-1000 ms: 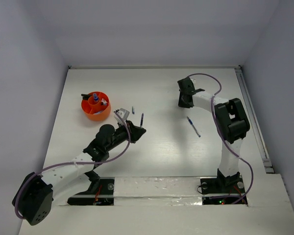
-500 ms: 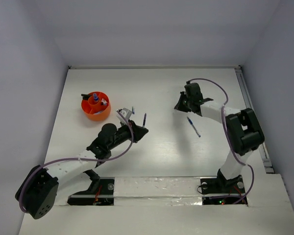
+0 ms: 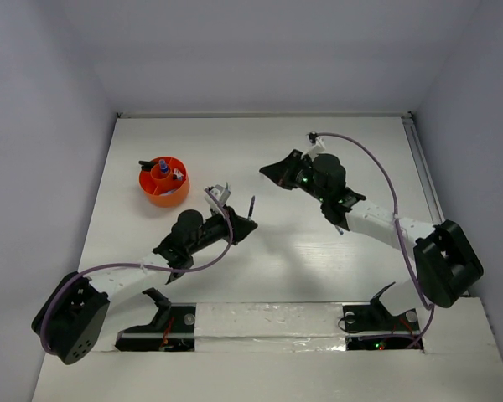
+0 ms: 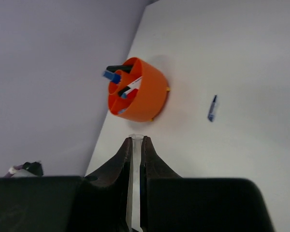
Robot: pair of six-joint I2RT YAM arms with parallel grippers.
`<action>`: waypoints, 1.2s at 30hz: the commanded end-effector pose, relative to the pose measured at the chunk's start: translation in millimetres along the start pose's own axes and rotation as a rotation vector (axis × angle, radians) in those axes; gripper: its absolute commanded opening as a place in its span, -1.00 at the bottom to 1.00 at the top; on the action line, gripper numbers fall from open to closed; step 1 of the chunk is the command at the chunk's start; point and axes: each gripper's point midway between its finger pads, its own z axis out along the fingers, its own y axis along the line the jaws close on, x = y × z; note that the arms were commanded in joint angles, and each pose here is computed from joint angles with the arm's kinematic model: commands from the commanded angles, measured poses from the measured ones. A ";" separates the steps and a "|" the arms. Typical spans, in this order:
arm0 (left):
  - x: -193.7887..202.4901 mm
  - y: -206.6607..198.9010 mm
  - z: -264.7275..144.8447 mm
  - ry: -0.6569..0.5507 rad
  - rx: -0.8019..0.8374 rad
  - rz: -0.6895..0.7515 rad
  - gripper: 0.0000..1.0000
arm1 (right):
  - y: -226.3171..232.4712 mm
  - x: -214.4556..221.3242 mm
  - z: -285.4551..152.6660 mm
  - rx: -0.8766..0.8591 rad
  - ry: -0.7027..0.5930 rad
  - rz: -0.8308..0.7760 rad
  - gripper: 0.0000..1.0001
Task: Sort the stationery into containers
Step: Close the pen cap on the pen.
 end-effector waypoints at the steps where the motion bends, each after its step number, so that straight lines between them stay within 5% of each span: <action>1: -8.8 -8.7 -0.2 -0.046 0.041 0.024 -1.00 | 52.4 -14.2 -0.4 -0.151 -0.116 0.033 -1.00; 36: -22.1 4.1 -9.6 -0.115 -0.059 0.012 -1.00 | 64.0 22.6 -1.8 -0.165 -0.103 0.010 -1.00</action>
